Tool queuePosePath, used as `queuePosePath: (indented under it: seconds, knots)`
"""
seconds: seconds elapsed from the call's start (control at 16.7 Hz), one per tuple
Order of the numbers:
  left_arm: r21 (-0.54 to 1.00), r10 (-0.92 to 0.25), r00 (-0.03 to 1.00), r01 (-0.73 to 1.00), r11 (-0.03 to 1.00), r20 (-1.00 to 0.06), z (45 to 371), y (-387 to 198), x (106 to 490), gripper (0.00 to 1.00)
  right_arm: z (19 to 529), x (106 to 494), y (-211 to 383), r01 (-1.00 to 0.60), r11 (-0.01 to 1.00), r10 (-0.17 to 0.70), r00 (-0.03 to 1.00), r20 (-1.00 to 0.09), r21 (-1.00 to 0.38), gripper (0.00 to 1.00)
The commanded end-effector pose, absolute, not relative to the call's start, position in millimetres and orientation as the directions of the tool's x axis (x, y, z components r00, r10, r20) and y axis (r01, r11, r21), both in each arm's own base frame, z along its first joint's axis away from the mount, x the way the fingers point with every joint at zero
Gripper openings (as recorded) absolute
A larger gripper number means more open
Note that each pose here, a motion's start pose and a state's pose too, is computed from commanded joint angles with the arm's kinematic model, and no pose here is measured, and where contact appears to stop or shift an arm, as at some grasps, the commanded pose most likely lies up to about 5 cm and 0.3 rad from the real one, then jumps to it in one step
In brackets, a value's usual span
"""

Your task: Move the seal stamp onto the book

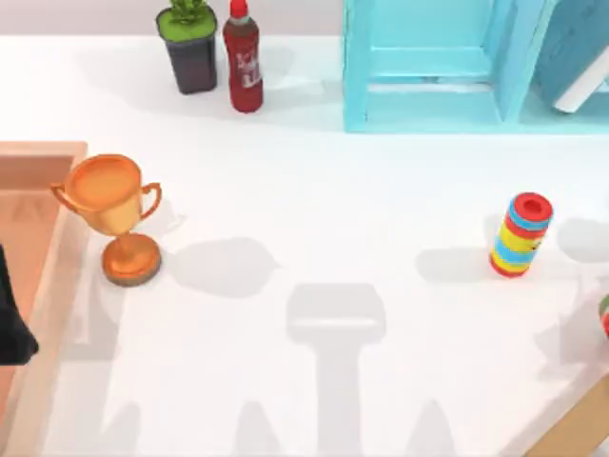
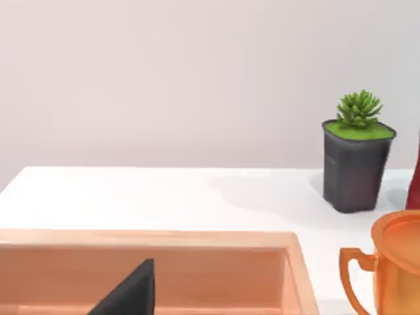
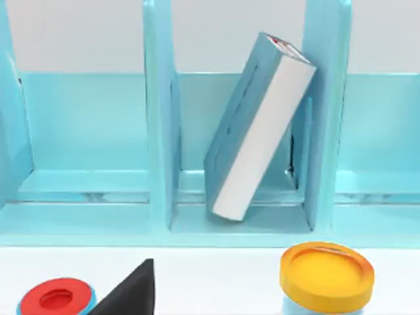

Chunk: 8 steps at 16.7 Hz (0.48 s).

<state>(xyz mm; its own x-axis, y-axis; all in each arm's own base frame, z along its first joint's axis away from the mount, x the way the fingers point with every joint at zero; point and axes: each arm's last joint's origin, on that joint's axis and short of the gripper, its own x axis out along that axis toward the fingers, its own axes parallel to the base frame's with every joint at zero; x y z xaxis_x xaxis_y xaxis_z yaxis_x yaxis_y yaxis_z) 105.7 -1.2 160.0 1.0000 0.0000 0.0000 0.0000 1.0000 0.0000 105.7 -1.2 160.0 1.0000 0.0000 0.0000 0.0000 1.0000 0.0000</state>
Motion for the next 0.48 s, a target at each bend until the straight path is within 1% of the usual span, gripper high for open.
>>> queuePosePath:
  seconds: [0.24, 0.48]
  knots:
    - [0.0, 0.0, 1.0, 0.0, 1.0, 0.0, 160, -1, 106, 1.0, 165, 107, -1, 0.0, 1.0, 0.0, 1.0, 0.005, 0.007, 1.0]
    - [0.0, 0.0, 1.0, 0.0, 1.0, 0.0, 160, -1, 106, 1.0, 192, 117, -2, -0.006, 0.999, 0.006, 1.0, 0.018, 0.046, 1.0]
